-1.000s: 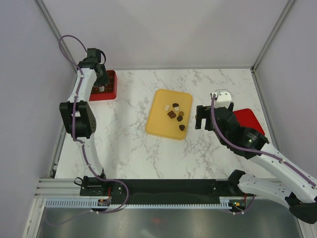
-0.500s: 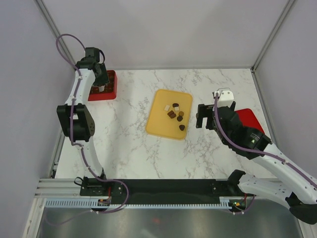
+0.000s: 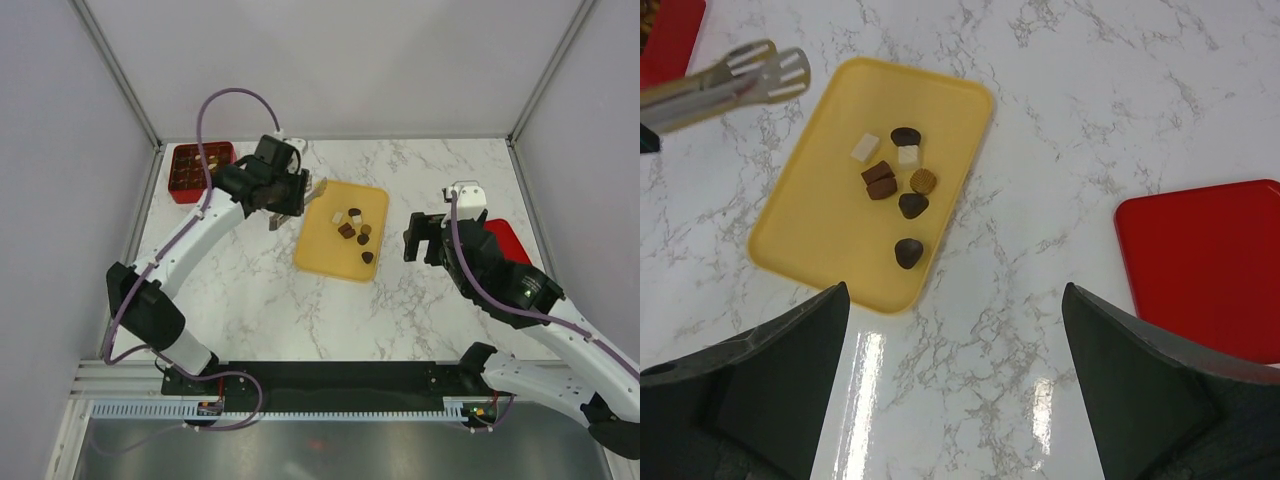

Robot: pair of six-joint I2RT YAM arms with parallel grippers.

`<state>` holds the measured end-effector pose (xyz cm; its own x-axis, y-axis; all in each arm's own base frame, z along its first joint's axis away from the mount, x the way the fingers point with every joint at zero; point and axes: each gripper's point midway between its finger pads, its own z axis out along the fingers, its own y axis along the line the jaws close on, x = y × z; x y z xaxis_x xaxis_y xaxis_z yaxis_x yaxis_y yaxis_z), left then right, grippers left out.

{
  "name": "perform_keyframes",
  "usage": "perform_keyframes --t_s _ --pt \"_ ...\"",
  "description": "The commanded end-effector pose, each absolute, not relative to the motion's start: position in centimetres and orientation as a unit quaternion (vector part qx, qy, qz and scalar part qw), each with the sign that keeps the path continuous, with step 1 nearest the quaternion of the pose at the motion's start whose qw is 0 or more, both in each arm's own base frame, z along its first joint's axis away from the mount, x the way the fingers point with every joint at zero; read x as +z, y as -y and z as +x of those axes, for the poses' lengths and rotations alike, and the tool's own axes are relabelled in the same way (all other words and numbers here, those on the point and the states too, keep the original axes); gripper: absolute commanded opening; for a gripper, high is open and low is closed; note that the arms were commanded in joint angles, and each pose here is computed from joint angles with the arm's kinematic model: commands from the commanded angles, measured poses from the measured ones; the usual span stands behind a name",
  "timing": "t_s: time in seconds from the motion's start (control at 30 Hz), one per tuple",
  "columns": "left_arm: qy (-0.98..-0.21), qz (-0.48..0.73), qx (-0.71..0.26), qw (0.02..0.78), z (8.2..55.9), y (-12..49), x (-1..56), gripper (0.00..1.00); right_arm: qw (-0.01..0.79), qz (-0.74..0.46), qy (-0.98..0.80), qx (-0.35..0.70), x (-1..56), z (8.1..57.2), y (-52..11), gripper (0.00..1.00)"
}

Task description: Pack the chocolate

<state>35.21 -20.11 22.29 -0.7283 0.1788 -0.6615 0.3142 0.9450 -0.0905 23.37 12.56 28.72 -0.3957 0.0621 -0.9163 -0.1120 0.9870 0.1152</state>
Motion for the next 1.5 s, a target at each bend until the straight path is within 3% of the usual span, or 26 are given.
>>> perform_keyframes --t_s 0.0,0.37,0.67,0.93,1.2,1.47 --pt "-0.921 0.163 -0.113 0.336 33.1 23.0 21.1 0.50 0.563 0.005 -0.819 0.106 30.8 22.9 -12.3 0.96" --pt "-0.924 0.235 -0.123 0.274 29.8 28.2 15.3 0.51 0.566 0.007 -0.818 0.100 31.0 22.3 -11.4 0.96" --pt "-0.928 0.251 -0.118 0.250 29.8 28.9 12.6 0.51 0.567 0.006 -0.819 0.091 30.9 22.4 -11.1 0.96" --pt "-0.928 0.252 -0.130 0.241 29.2 29.5 12.3 0.50 0.567 0.008 -0.819 0.088 30.8 22.4 -11.0 0.96" --pt "-0.933 0.243 -0.128 0.233 28.6 29.6 12.0 0.42 0.567 0.010 -0.819 0.089 30.8 22.4 -11.0 0.96" --pt "-0.937 0.217 -0.104 0.254 28.7 28.1 15.4 0.37 0.567 0.010 -0.819 0.091 30.7 22.4 -11.1 0.96"
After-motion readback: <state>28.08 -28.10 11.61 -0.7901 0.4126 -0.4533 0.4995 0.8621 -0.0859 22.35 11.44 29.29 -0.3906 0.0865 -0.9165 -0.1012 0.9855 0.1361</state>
